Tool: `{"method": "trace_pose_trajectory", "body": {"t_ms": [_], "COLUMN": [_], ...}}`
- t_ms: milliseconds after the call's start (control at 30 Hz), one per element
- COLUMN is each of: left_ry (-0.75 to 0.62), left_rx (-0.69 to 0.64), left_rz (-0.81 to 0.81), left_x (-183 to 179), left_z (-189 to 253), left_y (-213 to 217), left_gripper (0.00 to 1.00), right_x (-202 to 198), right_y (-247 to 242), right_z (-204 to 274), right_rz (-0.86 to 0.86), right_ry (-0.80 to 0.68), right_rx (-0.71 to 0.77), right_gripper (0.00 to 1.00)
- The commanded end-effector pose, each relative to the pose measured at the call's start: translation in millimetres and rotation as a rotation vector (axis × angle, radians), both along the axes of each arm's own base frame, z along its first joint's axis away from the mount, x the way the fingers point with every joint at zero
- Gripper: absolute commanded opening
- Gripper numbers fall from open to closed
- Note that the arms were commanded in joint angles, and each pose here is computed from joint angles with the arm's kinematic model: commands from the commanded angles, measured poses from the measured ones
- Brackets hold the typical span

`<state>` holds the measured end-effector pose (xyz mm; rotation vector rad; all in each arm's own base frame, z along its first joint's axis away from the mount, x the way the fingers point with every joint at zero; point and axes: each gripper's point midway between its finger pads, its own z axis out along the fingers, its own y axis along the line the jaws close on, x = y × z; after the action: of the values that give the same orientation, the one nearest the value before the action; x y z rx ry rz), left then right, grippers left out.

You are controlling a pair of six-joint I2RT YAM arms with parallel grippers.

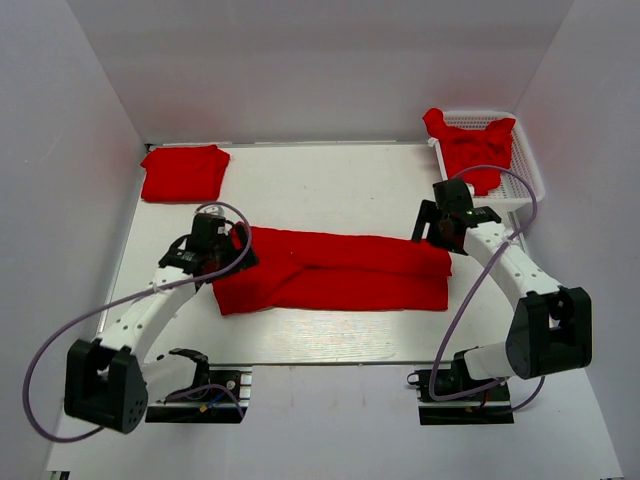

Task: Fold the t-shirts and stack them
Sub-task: Fold the other side of the tshirt into a rectangle

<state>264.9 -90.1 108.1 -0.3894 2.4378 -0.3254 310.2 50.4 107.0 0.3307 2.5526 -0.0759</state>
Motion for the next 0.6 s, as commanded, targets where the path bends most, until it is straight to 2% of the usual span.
{"method": "trace_pose_trajectory", "body": {"t_ms": [0,33,200,267,567], "left_ry": [-0.055,-0.083,-0.049,-0.01,0.082], "left_rx": [-0.012,-0.043,-0.074,-0.059,0.06], "left_rz": [-0.054,-0.076,-0.109,-0.115,0.006], "left_x": [27.2,36.2,56.5,60.0,72.5], "left_z": [3.0,5.5,-19.3,-38.2,-52.9], "left_y": [-12.8,-21.2,-36.1,-36.8,-14.5], "left_gripper": [1.0,1.0,1.0,1.0,1.0], "right_x": [19.2,19.8,40.0,41.1,41.8], "right_y": [26.8,38.7,54.7,58.7,60.0], "right_z": [14.3,11.3,-1.6,-11.4,-47.9], "right_rz": [0.153,0.212,0.253,0.263,0.258], "right_ry": [-0.094,-0.085,-0.12,-0.098,-0.081], "right_rx": [0.082,0.124,0.184,0.193,0.202], "right_gripper": [0.9,0.9,0.9,0.9,0.9]}}
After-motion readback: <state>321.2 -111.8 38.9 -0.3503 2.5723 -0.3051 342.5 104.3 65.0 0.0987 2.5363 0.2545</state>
